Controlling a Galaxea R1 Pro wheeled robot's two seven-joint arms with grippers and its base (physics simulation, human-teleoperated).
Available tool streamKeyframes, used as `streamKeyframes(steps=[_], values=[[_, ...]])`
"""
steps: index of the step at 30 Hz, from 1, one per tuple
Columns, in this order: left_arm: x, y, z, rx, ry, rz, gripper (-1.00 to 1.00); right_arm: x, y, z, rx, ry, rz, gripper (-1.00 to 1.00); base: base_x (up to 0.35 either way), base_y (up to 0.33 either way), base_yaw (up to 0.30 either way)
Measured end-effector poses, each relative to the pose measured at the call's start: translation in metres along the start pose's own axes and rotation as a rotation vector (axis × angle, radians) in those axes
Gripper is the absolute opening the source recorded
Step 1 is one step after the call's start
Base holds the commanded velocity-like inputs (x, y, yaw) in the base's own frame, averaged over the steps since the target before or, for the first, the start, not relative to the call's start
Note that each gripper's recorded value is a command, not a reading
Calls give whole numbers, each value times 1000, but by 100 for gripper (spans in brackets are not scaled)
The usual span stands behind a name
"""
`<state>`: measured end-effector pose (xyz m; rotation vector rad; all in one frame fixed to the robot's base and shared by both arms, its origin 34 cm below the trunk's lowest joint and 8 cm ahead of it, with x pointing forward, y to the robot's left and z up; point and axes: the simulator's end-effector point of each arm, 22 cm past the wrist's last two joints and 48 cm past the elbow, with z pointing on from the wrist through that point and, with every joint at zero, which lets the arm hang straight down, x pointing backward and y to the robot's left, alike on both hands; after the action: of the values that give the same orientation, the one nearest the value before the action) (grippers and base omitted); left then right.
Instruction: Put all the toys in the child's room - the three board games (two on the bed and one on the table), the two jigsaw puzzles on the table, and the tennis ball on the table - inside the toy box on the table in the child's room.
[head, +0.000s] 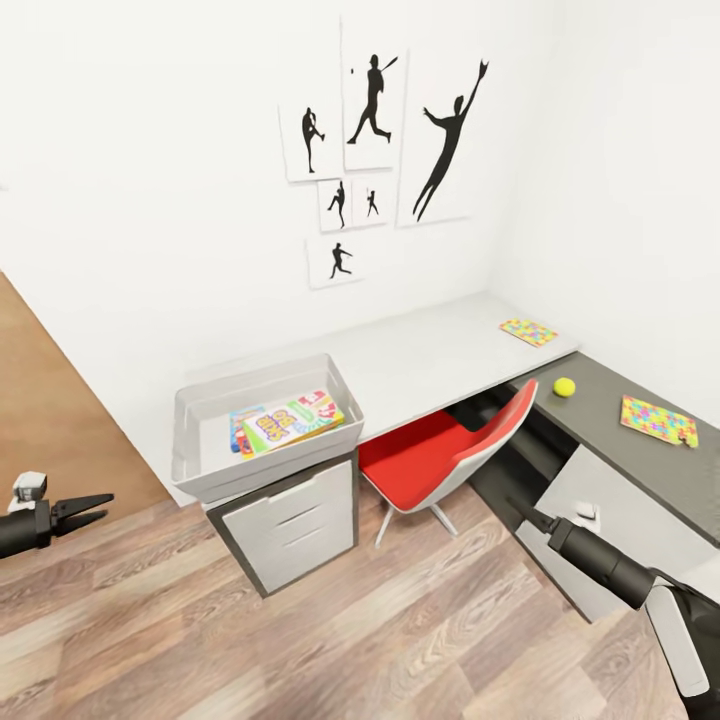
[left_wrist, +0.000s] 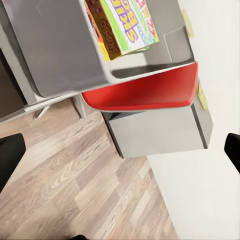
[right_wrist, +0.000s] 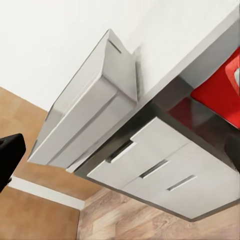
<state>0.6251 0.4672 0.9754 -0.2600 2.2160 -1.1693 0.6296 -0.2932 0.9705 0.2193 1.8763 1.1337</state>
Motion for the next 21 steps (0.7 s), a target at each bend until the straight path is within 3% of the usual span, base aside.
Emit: streamKeyframes(steps=[21], values=[[-9,-14,-15,13,-11,21,100,-10,13,-1,-19,-20,-27,100,-23,0,-106]])
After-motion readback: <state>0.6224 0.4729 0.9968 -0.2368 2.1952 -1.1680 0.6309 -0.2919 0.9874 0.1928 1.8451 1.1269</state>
